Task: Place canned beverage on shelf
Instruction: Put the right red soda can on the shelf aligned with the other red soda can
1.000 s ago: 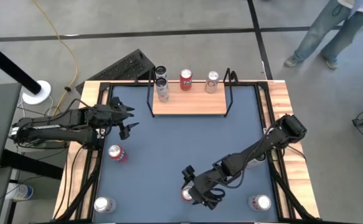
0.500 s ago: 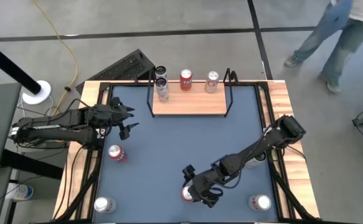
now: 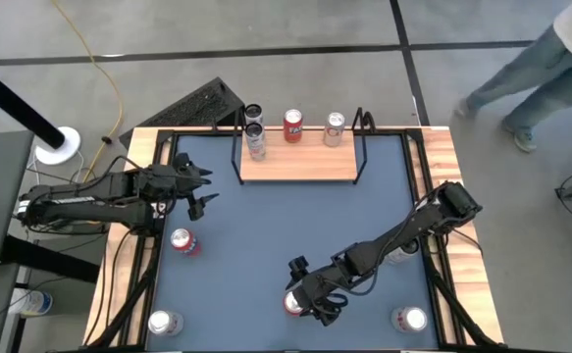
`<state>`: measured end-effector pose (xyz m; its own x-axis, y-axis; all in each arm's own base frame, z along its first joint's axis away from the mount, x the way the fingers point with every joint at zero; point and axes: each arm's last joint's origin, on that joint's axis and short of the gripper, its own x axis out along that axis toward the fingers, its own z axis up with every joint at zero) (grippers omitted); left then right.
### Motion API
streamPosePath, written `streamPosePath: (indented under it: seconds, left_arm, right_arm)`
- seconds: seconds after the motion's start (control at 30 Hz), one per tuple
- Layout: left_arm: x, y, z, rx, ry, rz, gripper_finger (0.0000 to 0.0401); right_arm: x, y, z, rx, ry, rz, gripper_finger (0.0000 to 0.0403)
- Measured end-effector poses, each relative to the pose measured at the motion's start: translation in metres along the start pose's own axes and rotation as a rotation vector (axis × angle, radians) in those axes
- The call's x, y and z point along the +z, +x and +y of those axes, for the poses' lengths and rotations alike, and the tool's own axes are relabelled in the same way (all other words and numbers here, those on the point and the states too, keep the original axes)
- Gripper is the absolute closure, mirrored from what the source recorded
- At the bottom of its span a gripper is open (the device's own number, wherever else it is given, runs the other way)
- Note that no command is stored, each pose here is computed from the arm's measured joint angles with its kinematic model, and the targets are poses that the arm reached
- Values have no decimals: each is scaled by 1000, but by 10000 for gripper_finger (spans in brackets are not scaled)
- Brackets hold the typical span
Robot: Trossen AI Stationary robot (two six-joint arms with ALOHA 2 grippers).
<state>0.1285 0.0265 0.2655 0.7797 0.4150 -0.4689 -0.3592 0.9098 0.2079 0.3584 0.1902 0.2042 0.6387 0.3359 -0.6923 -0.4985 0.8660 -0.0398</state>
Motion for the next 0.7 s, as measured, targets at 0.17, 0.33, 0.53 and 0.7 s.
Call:
streamPosePath:
  seconds: [0.17, 0.33, 0.53, 0.7]
  left_arm:
    - [0, 0, 0, 0, 0, 0, 83]
    - [0, 0, 0, 0, 0, 0, 83]
    - [0, 0, 0, 0, 0, 0, 83]
    - [0, 0, 0, 0, 0, 0, 83]
  right_arm:
    - [-1, 1, 1, 3, -15, 5, 50]
    - [-2, 1, 1, 10, -35, 7, 81]
    - [-1, 1, 2, 29, -39, 5, 120]
    - [-1, 0, 2, 33, -82, 3, 125]
